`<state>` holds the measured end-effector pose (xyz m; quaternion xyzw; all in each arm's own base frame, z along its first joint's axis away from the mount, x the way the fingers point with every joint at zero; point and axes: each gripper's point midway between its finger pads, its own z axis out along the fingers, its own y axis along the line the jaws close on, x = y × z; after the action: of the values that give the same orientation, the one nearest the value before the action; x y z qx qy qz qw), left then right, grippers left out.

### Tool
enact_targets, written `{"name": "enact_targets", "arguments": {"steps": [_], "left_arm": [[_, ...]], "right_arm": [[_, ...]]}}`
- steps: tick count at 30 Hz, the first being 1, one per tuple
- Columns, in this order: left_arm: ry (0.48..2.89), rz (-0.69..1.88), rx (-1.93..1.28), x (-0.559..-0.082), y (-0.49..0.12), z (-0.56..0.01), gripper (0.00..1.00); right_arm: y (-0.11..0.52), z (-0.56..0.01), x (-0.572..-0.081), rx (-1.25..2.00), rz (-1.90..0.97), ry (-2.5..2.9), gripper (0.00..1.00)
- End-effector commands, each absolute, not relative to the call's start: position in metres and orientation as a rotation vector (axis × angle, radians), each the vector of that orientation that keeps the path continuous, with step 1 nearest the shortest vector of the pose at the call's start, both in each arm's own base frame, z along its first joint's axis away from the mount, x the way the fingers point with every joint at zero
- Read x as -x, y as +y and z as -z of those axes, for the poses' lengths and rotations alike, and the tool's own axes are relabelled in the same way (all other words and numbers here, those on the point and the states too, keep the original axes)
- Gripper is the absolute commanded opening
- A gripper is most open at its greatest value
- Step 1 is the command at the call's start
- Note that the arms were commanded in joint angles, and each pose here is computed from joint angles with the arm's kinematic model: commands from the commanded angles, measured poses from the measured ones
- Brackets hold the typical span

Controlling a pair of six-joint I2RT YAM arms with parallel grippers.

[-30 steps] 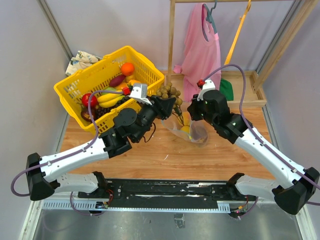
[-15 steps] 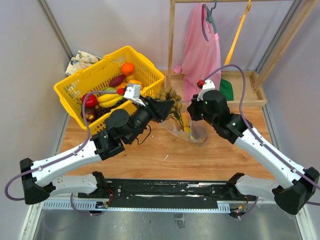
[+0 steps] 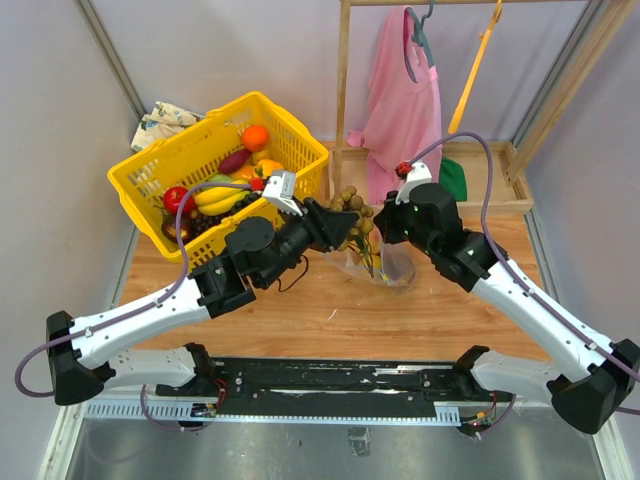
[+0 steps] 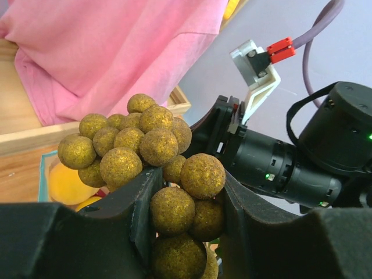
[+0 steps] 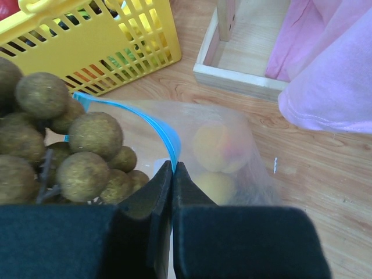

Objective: Place the food in the zip-top bag and seal the zipper
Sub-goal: Place the fake fruit in the zipper food storage bag.

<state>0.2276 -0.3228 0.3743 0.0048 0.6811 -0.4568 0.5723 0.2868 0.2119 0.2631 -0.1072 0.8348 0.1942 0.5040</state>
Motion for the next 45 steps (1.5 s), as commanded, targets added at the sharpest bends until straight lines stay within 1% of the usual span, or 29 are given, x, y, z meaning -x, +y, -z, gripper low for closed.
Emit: {"name": "enact_targets", "arguments": {"steps": [1,8,19,26,36,41,45], "left_arm": [[1.587,1.104,0.009,-0.227,-0.329,-0.383,0.0],[1.654,1.134,0.005,-0.235,-0.339,-0.362,0.0],[1.742,1.086,0.054,-0.251,-0.331,-0.331,0.0],[1.772,1.098,0.059,-0.248,-0.329,-0.322,0.0],[1.891,1.044,0.049,-0.249,-0.333,-0.294,0.0],[1.871,1.082,0.047,-0.243,-0.331,-0.299,0.0],[1.915,1.078,0.015,-0.242,-0.338,-0.292,0.0]], "right_arm": [[0.213,-0.276,-0.287,0.263,-0.515,1.957,0.01],[0.216,-0.281,-0.283,0.288,-0.542,1.936,0.01],[0.214,-0.286,-0.281,0.29,-0.547,1.919,0.01],[0.207,-0.286,-0.283,0.257,-0.518,1.913,0.01],[0.2,-0.285,-0.285,0.238,-0.497,1.915,0.01],[0.198,-0.281,-0.287,0.218,-0.492,1.933,0.01],[0.199,-0.279,-0.288,0.218,-0.496,1.941,0.01]]}}
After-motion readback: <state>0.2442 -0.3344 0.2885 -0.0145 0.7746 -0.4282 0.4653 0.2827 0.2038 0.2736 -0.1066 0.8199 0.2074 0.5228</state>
